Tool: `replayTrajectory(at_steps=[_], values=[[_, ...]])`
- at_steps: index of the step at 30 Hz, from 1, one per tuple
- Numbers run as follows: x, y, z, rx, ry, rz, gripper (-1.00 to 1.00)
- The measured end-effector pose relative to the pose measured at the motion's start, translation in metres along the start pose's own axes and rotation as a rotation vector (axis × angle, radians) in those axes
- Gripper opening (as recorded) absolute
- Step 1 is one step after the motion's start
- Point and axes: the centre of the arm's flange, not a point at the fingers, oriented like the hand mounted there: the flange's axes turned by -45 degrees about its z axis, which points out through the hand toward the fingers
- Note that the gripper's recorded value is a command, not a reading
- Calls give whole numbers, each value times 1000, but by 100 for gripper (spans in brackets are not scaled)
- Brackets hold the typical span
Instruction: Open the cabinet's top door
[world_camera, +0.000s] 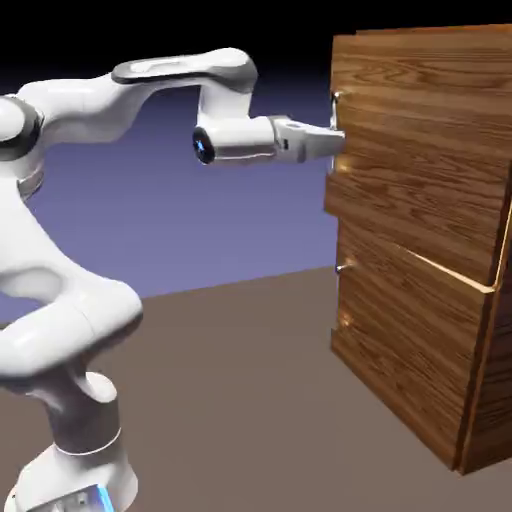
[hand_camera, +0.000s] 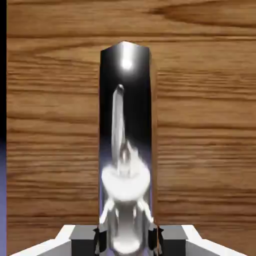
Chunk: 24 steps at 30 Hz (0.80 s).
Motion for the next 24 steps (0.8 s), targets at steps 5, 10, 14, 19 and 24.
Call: replayTrajectory(at_steps=[5,10,14,19,24], values=[[0,13,-31,81,0,0,-100],[0,31,-64,172,0,0,-100],[0,49,-93,256,0,0,-100],[0,77,-128,366,-1,-2,-100],[0,107,-158,469,-1,-1,-100]])
